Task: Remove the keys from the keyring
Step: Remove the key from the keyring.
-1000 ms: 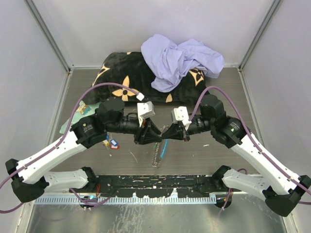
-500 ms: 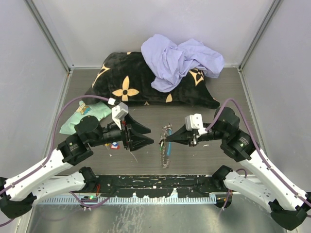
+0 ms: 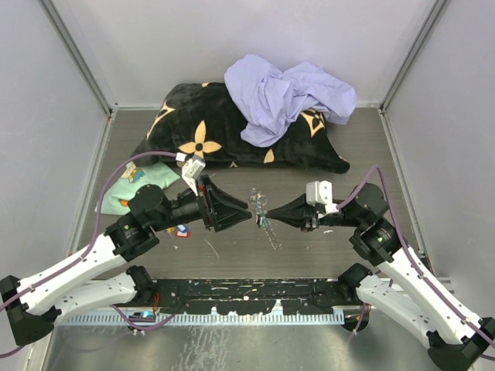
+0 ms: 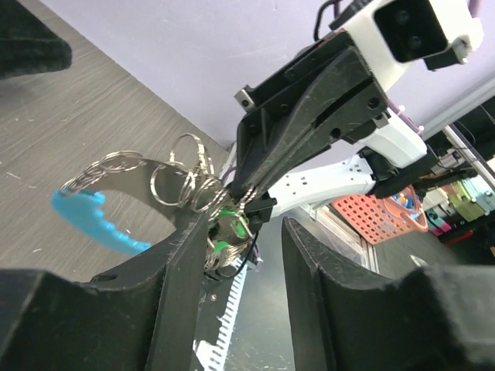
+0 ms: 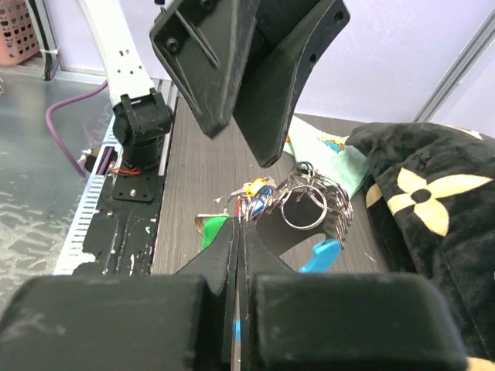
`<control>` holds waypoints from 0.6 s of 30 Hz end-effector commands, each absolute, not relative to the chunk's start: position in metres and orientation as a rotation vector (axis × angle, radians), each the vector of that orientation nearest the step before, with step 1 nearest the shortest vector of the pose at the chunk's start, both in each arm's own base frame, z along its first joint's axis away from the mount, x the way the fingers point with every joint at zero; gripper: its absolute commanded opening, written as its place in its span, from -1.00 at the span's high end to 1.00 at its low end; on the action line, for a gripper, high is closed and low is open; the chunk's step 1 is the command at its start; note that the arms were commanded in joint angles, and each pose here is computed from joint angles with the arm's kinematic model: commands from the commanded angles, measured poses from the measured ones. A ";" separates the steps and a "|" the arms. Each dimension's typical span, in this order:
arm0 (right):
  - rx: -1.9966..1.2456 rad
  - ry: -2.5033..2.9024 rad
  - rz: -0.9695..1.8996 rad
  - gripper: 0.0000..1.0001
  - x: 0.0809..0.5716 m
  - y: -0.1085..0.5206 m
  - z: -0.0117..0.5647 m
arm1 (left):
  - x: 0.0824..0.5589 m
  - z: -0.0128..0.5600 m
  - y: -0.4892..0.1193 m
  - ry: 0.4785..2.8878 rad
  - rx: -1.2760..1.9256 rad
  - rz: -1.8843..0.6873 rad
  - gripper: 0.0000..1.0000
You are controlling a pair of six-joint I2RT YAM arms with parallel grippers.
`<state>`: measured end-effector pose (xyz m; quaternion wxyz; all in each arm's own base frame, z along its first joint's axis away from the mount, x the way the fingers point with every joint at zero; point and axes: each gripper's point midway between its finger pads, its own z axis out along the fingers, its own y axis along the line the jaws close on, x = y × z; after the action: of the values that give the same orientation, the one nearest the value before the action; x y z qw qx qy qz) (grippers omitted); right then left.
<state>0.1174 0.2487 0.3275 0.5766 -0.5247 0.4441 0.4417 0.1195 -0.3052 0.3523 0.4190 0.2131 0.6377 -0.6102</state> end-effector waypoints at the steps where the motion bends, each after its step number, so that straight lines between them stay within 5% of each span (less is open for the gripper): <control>1: -1.162 0.912 0.988 0.99 0.118 0.245 0.363 | 0.131 0.362 -0.305 1.584 0.444 -1.527 0.15; 18: -1.156 0.930 0.990 0.99 0.121 0.245 0.361 | 0.127 0.363 -0.321 1.583 0.456 -1.640 0.38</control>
<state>0.1210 0.2482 0.3359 0.5902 -0.5094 0.4420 0.4436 0.1301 -0.3206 0.3422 0.3850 0.1758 0.6585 -0.6223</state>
